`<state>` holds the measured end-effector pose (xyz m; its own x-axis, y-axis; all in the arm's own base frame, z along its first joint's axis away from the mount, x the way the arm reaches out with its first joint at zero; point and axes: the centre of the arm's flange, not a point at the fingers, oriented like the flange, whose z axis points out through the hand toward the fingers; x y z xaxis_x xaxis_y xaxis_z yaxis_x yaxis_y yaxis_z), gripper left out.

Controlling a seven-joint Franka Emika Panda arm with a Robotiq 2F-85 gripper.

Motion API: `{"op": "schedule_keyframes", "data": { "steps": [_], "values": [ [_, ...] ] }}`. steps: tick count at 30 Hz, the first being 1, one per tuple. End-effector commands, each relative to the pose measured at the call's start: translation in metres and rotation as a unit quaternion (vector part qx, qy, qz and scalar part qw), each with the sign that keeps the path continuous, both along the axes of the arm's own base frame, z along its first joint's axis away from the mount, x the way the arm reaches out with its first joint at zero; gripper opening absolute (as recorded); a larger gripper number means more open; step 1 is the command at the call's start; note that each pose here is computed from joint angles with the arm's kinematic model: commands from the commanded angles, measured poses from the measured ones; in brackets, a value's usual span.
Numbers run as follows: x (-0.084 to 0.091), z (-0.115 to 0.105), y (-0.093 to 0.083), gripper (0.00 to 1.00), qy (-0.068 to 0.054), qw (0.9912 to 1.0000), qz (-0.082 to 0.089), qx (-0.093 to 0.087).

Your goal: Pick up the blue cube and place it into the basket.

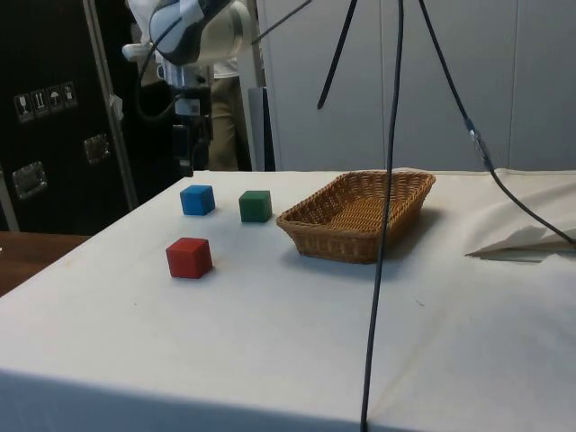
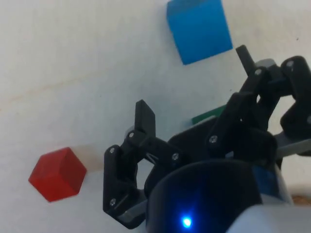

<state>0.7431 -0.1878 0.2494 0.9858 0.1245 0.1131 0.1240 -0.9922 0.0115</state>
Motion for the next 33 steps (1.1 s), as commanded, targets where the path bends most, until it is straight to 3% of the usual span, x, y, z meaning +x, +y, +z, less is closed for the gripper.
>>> {"op": "schedule_keyframes", "data": {
  "steps": [1, 10, 11, 12, 28, 33],
  "values": [
    [0.003, -0.006, -0.004, 1.00, 0.003, 0.99999, 0.001, 0.003],
    [0.010, -0.025, -0.019, 1.00, 0.004, 0.99999, -0.001, -0.002],
    [0.007, -0.022, -0.019, 1.00, -0.001, 0.99998, -0.002, -0.006],
    [0.010, -0.027, -0.020, 1.00, 0.004, 0.99999, -0.001, -0.002],
    [0.011, -0.052, -0.035, 1.00, 0.003, 0.99990, -0.006, -0.012],
    [0.016, -0.060, -0.033, 1.00, 0.005, 0.99996, -0.007, -0.003]
  ]
}}
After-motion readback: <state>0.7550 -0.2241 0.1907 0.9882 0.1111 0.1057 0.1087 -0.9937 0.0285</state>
